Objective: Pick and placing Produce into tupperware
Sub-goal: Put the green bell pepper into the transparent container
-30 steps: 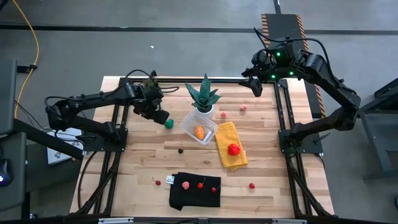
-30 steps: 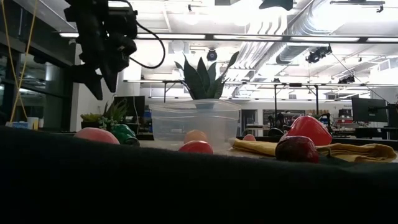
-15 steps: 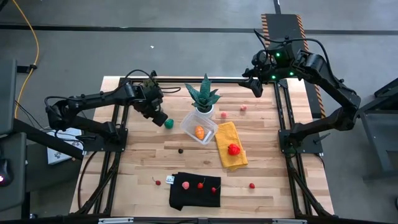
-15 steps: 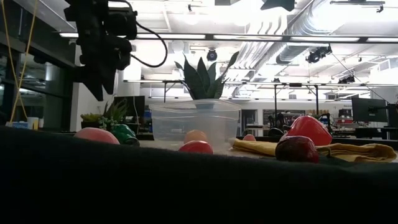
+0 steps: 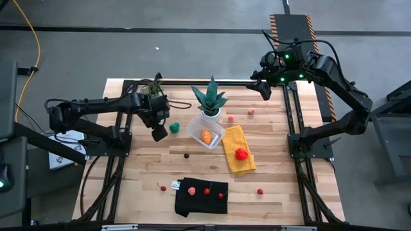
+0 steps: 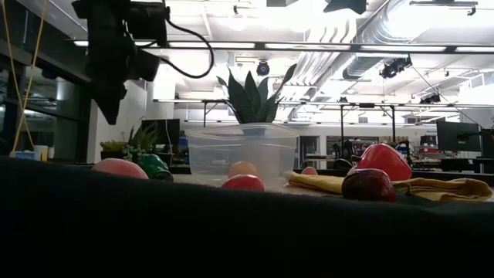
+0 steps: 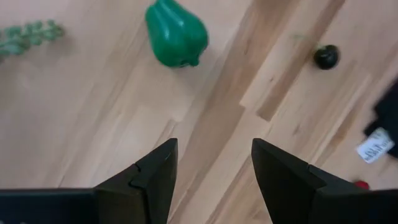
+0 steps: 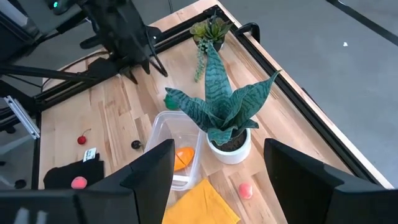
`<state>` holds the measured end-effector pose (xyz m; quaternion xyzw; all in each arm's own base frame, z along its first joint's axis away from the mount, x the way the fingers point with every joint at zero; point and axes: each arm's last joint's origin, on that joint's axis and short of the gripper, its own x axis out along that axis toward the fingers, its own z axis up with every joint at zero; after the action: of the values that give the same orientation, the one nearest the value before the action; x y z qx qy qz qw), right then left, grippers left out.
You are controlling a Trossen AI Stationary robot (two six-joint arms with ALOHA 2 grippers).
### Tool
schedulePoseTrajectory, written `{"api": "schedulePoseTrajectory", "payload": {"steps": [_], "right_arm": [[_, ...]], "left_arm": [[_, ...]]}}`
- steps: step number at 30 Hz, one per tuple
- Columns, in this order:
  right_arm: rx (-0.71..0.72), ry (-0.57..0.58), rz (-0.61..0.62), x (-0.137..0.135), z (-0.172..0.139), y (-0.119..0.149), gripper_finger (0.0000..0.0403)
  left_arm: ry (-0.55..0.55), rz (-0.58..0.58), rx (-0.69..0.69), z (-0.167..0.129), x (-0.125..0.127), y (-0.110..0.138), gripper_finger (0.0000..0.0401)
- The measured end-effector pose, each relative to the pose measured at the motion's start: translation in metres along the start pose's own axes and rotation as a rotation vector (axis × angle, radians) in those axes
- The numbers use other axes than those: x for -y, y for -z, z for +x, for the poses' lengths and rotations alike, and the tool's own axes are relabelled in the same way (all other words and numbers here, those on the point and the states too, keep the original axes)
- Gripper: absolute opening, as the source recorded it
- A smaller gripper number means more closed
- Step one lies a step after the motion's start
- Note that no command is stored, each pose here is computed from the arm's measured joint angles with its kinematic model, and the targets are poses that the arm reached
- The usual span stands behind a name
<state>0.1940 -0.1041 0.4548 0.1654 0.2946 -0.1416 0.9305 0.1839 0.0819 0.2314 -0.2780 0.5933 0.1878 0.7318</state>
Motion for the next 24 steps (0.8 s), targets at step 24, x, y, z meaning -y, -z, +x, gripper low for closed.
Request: {"api": "schedulePoseTrajectory", "payload": {"steps": [24], "right_arm": [[-0.010,-0.034,-0.011,-0.016,0.003,0.002,0.0238]], "left_arm": [[-0.110,-0.239,0.597,-0.063,0.040,0.060,0.0169]]}}
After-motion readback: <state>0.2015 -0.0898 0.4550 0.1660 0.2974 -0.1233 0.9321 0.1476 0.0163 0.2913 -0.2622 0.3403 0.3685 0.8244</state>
